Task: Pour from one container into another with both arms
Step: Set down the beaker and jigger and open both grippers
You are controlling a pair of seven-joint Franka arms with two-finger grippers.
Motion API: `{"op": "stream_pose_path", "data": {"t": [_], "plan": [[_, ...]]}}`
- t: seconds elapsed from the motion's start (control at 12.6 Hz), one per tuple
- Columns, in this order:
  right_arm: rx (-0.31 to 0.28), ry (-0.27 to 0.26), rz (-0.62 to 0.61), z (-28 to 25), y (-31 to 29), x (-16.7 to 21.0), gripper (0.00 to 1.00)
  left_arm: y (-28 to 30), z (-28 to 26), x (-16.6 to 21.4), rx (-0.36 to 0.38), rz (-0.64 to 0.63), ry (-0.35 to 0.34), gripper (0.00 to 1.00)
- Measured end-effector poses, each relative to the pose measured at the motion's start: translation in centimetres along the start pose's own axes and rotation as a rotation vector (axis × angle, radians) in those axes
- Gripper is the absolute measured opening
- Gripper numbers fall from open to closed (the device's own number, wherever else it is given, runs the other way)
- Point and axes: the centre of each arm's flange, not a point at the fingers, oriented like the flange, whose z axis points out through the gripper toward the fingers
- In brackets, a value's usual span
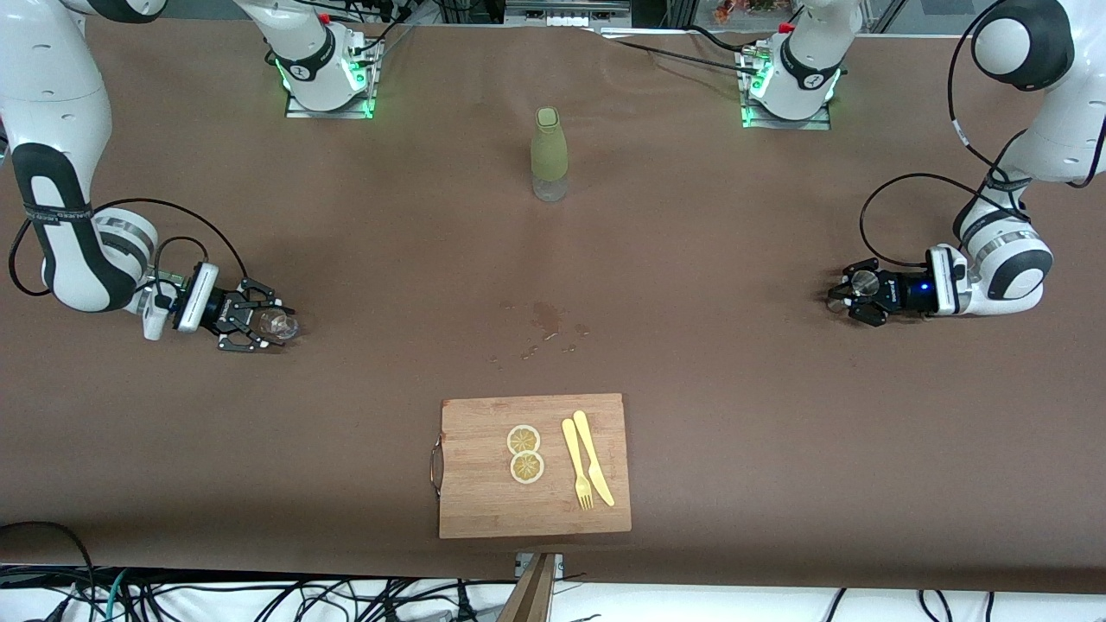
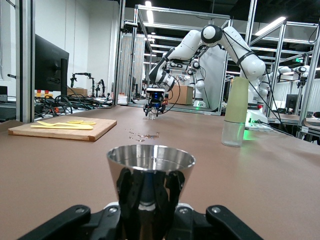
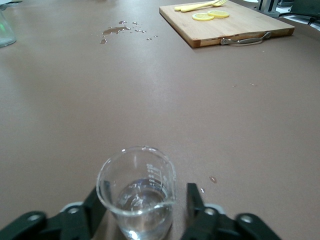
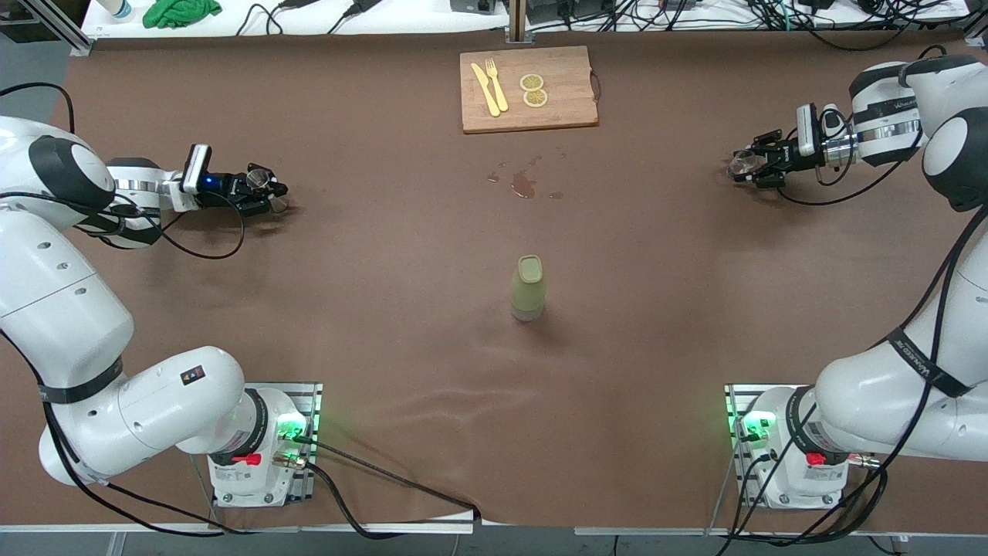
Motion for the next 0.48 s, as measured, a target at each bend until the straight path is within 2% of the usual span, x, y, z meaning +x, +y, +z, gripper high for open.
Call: {"op": "stream_pose_path", "data": {"t": [0.08,0.16,0.32,0.48], "plan": [[-0.002,-0.001,0.002,-0.1,0.0,-0.1,0.91,0.1,0.0,-0.2,0.0,0.007,0.002,0.1],[-0.007,-0.005,0.005,-0.5,0.1,-0.2,1.0,0.1,0.1,-0.3,-0.001,0.009,0.003,0.16],[-0.007,-0.035,0.007,-2.3,0.3,-0.7,1.0,0.3,0.0,-0.6,0.0,0.006,0.005,0.37],[0.022,-0.114,0.021,-5.8,0.7,-0.1,1.0,0.5,-0.5,-0.9,0.007,0.001,0.0,0.59]]}}
